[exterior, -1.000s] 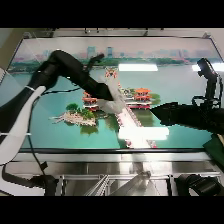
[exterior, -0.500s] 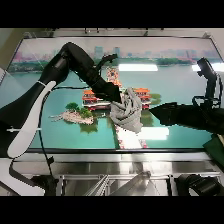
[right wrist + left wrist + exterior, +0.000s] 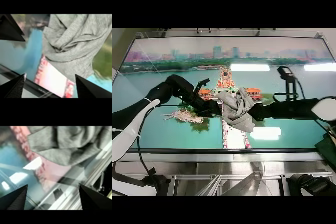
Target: Fold the shirts.
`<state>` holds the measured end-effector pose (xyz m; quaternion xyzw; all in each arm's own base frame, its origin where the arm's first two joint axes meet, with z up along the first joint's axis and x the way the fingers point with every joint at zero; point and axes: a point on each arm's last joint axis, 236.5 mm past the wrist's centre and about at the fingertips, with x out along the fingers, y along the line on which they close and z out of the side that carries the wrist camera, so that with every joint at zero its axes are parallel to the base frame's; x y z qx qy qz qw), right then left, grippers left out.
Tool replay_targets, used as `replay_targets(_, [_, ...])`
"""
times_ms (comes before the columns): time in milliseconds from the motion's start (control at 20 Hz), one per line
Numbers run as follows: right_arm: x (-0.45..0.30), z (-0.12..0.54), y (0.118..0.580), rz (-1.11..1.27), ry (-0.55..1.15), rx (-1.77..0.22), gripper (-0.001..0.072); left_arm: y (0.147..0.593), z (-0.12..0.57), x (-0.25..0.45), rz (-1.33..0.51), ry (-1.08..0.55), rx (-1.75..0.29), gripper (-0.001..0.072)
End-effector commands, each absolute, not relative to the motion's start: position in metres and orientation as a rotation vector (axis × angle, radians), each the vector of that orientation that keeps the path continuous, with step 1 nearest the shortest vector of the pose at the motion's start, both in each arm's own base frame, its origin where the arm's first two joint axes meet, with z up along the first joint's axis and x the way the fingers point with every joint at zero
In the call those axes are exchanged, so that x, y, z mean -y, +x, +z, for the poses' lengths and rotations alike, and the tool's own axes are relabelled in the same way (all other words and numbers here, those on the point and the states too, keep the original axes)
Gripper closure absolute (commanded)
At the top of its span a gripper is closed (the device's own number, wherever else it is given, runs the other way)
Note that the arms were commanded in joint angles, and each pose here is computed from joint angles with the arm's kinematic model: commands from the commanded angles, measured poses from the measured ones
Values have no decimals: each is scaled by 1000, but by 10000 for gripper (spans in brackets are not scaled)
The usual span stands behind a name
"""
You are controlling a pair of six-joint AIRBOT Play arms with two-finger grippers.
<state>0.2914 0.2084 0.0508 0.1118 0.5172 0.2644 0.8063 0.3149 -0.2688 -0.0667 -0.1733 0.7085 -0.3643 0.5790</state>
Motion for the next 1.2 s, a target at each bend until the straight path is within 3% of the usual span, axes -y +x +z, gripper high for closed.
replay_targets(0, [-222,13,298,603,241,-1193,21,314,-100,284,-840,-508,-1697,14])
replay_targets(200, [-228,20,298,639,248,-1174,28,328,-108,319,-909,-470,-1694,15])
replay_targets(250, [-227,21,298,638,251,-1174,156,330,-110,328,-920,-460,-1695,98])
replay_targets(300, [-221,21,301,624,252,-1173,364,333,-110,333,-932,-452,-1695,359])
replay_targets(350, [-213,20,305,595,275,-1179,360,334,-109,336,-949,-446,-1700,603])
replay_targets(400, [-201,19,311,561,301,-1183,310,334,-106,336,-971,-442,-1711,692])
replay_targets(700, [-114,-37,333,353,519,-1353,311,340,-69,318,-1024,-451,-1697,693])
replay_targets(1000, [-196,-82,347,599,849,-1411,312,328,-67,331,-1053,-418,-1708,692])
replay_targets(1150, [-224,-92,349,656,938,-1406,364,325,-67,335,-1060,-410,-1711,692])
